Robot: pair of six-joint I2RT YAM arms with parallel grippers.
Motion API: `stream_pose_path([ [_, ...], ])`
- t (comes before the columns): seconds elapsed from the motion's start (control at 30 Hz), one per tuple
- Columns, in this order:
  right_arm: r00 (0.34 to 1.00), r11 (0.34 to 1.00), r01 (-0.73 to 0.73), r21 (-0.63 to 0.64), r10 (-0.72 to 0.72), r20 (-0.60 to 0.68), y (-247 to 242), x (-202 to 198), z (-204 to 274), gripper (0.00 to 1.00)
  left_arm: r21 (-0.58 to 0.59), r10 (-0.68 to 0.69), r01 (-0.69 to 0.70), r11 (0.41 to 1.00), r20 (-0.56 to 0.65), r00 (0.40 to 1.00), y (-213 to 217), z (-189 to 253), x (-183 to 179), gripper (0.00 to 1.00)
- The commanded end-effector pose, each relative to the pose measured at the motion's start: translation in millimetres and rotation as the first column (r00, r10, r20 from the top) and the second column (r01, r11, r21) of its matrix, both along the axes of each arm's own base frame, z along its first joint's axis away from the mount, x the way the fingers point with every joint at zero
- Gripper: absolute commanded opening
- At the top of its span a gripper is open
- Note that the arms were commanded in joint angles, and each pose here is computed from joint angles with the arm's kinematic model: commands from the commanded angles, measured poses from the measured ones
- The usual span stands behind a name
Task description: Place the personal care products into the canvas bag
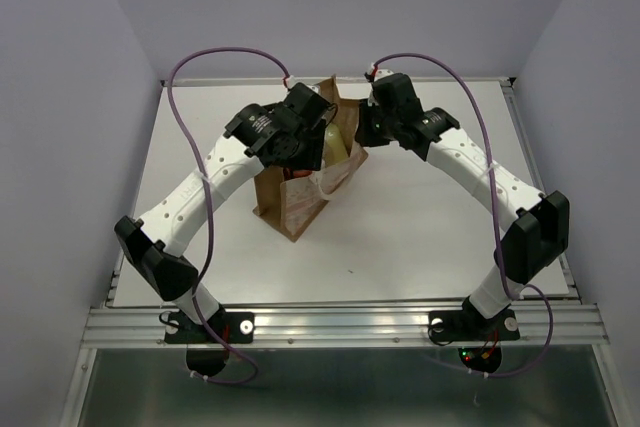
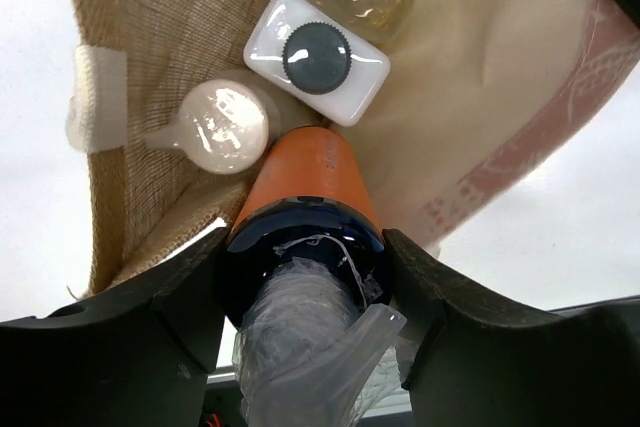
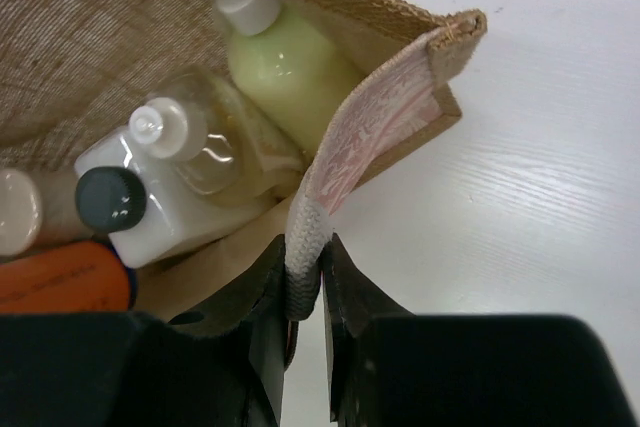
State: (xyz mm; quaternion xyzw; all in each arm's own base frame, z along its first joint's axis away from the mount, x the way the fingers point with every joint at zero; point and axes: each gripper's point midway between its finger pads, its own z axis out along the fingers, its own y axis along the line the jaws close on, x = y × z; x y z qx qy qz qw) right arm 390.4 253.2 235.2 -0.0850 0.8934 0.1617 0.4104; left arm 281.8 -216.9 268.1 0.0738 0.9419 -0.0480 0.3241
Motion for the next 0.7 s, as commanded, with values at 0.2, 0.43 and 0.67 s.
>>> stream_pose_path([
  [0.2, 0.974, 0.976, -0.186, 0.113, 0.167, 0.156, 28.2, -8.1, 78.3, 0.01, 0.124, -0.036, 0.044, 0.991, -0.067, 0.997, 7.1, -25.4, 1.8, 0.0],
  [0.43, 0.979, 0.989, -0.133, 0.073, 0.119, 0.164, 19.8, 1.4, 80.3, 0.01, 0.111, -0.001, 0.0, 0.994, 0.009, 1.0, 12.5, -3.1, 12.9, 0.0],
  [0.67, 0.987, 0.994, -0.099, 0.042, 0.093, 0.13, 16.9, 7.4, 64.1, 0.01, 0.048, -0.027, 0.023, 0.999, 0.077, 0.997, 4.6, 29.3, 19.1, 0.0],
])
